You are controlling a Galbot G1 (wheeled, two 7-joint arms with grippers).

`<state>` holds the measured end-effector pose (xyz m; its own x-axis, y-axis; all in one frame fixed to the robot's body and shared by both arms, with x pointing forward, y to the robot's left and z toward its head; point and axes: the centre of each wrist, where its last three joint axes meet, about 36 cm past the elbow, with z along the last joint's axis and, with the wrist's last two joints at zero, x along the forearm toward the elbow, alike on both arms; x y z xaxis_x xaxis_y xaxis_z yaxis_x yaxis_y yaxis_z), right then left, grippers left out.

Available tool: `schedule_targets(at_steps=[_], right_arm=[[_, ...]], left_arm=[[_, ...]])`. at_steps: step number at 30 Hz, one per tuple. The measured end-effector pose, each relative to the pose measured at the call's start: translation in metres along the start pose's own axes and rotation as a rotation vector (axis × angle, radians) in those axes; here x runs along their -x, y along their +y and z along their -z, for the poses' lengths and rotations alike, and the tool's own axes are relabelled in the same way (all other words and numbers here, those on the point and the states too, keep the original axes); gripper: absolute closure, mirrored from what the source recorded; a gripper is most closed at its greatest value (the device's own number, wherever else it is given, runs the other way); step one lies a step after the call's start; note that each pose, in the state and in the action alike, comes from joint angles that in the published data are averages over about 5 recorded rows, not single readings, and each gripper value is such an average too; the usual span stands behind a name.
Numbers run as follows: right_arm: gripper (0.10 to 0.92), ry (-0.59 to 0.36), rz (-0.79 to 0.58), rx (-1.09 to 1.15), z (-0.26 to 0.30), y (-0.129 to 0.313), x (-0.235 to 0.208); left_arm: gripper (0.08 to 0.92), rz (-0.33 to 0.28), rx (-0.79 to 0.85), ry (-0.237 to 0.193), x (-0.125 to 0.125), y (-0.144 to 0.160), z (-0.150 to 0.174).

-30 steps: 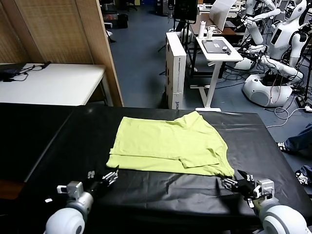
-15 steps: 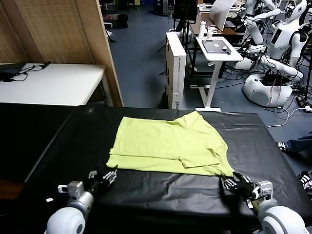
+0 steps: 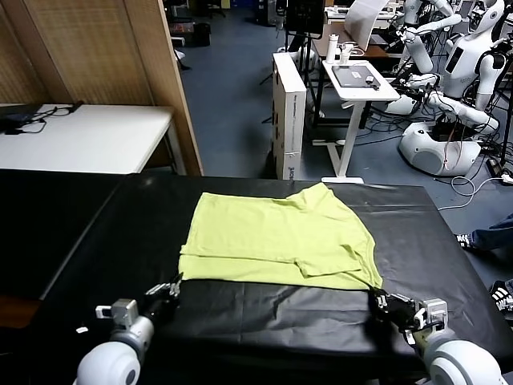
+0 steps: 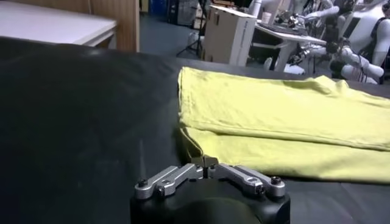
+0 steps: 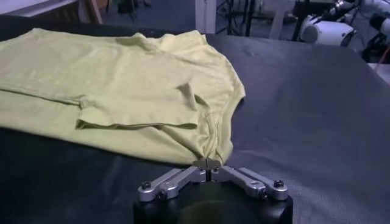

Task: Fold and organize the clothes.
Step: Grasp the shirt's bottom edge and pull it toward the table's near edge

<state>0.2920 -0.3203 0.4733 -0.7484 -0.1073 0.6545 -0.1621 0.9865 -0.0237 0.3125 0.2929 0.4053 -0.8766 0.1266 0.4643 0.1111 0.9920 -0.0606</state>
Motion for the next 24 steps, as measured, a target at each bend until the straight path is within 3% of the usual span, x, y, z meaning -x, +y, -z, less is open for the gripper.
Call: schedule_targets(at_steps=[17, 20, 24], right_arm=[[0.874, 0.047, 0.053, -0.025, -0.003, 0.023, -0.023], [0.78, 0.045, 0.064, -0.031, -0.003, 0.025, -0.025], [0.543, 0.04, 0.072, -0.031, -0.001, 0.028, -0.031]], left_arm=[[0.854, 0.055, 0.088, 0.074, -0.05, 0.02, 0.003], [0.854, 0.059, 0.085, 0.084, -0.056, 0.021, 0.002], [0.848, 0.07, 0.078, 0.103, -0.061, 0.02, 0.001]])
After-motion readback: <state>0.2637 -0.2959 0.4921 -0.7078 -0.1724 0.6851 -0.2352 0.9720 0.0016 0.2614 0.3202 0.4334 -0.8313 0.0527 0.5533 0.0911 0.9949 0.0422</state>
